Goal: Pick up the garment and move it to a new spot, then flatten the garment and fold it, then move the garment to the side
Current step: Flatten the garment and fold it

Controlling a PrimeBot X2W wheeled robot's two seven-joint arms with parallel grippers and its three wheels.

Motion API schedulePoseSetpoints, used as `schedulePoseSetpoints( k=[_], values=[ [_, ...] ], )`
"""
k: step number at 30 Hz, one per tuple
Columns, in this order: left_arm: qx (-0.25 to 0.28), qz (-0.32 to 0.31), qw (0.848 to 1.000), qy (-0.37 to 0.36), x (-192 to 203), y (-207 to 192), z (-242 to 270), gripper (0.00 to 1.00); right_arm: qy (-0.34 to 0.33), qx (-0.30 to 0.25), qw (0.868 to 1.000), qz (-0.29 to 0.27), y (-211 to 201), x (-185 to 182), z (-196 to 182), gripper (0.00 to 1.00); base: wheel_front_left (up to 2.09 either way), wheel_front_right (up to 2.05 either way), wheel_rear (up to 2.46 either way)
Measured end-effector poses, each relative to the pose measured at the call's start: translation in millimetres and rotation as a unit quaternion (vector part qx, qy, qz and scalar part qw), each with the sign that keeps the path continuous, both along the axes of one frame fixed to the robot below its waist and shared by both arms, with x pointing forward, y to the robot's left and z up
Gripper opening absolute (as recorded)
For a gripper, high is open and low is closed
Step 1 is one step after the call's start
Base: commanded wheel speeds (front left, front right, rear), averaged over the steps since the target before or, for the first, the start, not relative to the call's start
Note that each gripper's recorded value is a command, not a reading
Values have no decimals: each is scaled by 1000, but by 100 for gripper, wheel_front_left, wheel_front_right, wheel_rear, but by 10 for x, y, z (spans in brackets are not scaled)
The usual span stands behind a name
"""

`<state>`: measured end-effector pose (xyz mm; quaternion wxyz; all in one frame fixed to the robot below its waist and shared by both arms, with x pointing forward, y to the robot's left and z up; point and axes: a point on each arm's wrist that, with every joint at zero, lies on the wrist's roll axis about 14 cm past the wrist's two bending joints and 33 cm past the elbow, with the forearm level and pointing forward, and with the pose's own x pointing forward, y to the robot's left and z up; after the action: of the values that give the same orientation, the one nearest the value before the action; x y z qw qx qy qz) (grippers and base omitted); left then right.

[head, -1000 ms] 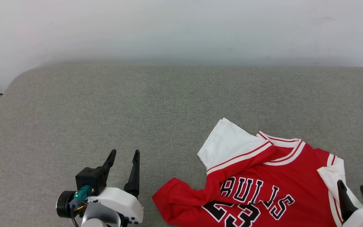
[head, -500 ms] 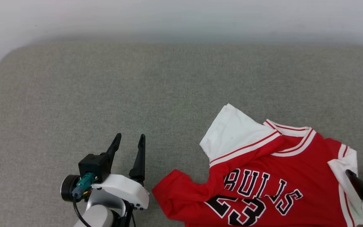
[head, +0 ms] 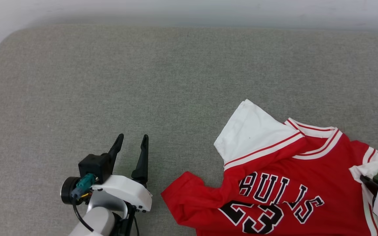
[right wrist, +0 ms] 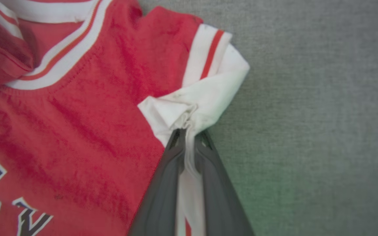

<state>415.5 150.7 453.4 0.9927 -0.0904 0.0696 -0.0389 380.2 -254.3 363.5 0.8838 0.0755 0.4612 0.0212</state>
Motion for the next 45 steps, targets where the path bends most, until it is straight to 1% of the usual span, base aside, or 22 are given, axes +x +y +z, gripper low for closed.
schedulePoseSetpoints(
  k=[3,5,8,10,14,19,22,27,28,30,32,36,37,38,40,44,45],
  values=[
    [0,-23,1000,2,55,-40,61,100,-35,2,999,-11,-30,46,142,0,0,0,0],
    [-3,-46,999,-6,151,-122,188,100,-56,0,998,-18,-58,59,236,0,0,0,0],
    [-1,-106,994,-11,294,-400,386,100,-92,-7,995,-32,-138,83,419,0,0,0,0],
    [2,-162,987,5,344,-680,439,100,-105,-8,994,-40,-155,68,491,0,0,0,0],
    [13,-262,963,61,414,-1209,427,100,-117,-11,992,-48,-163,24,565,0,0,0,0],
    [49,-328,933,143,486,-1594,184,100,-122,-7,991,-53,-113,17,584,0,0,0,0],
    [79,-349,914,193,531,-1695,-48,100,-115,-4,992,-54,-67,0,527,0,0,0,0],
    [120,-364,892,241,688,-1779,-351,100,-109,3,992,-58,-14,27,448,0,0,0,0],
    [121,-369,886,252,685,-1808,-420,100,-105,3,993,-60,-21,17,416,0,0,0,0],
    [134,-382,871,278,649,-1857,-585,100,-98,4,993,-66,-36,1,357,0,0,0,0],
    [141,-393,860,294,642,-1916,-676,100,-92,5,993,-72,-58,-22,303,0,0,0,0],
    [175,-408,839,314,624,-1961,-797,100,-87,6,993,-84,-118,-40,250,0,0,0,0],
    [182,-410,834,322,612,-1963,-823,46,-87,6,992,-86,-127,-44,242,0,0,0,0],
    [187,-412,830,326,601,-1973,-834,0,-86,6,992,-88,-133,-50,234,0,0,0,0],
    [199,-415,825,328,597,-1974,-846,0,-87,6,992,-90,-144,-51,229,0,0,0,0],
    [199,-416,827,321,590,-1985,-841,0,-100,6,991,-91,-162,-3,275,0,0,0,0],
    [184,-406,842,304,659,-1965,-779,0,-112,3,990,-89,-181,31,326,0,0,0,0]
  ],
)
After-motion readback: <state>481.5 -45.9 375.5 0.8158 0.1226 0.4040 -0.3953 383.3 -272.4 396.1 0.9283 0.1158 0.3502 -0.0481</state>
